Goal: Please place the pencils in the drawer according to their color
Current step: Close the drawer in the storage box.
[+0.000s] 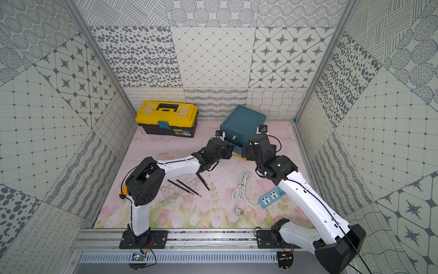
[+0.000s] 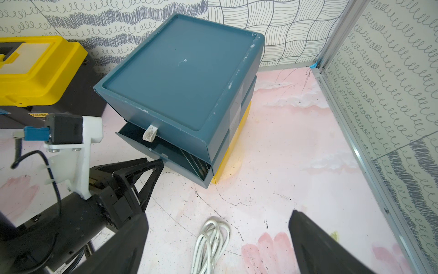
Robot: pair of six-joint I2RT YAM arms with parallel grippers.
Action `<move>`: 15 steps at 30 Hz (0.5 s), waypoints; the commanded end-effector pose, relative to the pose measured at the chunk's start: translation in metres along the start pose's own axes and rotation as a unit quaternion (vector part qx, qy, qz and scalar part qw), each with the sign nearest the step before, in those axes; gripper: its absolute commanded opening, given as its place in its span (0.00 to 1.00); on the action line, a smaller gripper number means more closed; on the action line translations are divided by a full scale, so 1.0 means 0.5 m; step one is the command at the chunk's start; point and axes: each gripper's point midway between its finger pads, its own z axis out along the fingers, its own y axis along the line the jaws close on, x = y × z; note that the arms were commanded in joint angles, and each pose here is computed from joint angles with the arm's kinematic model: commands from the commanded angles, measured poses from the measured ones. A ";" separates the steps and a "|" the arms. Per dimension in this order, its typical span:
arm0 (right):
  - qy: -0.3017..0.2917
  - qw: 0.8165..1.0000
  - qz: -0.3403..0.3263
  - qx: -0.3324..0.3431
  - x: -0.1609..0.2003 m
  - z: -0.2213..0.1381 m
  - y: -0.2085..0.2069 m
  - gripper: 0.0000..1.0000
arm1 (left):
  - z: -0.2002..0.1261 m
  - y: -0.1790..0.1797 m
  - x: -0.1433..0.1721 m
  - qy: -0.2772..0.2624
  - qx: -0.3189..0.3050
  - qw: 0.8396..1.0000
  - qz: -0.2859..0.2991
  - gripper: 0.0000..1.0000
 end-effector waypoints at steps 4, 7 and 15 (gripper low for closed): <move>-0.022 0.999 0.022 -0.012 -0.025 -0.013 0.002 0.99 | 0.021 -0.020 -0.056 -0.056 0.011 0.998 -0.020 0.48; -0.024 0.999 0.020 -0.015 -0.029 -0.014 0.006 0.99 | 0.028 -0.022 -0.062 -0.060 0.011 0.998 -0.019 0.49; -0.023 0.999 0.019 -0.019 -0.030 -0.015 0.007 0.99 | 0.042 -0.031 -0.073 -0.066 0.013 0.997 -0.024 0.50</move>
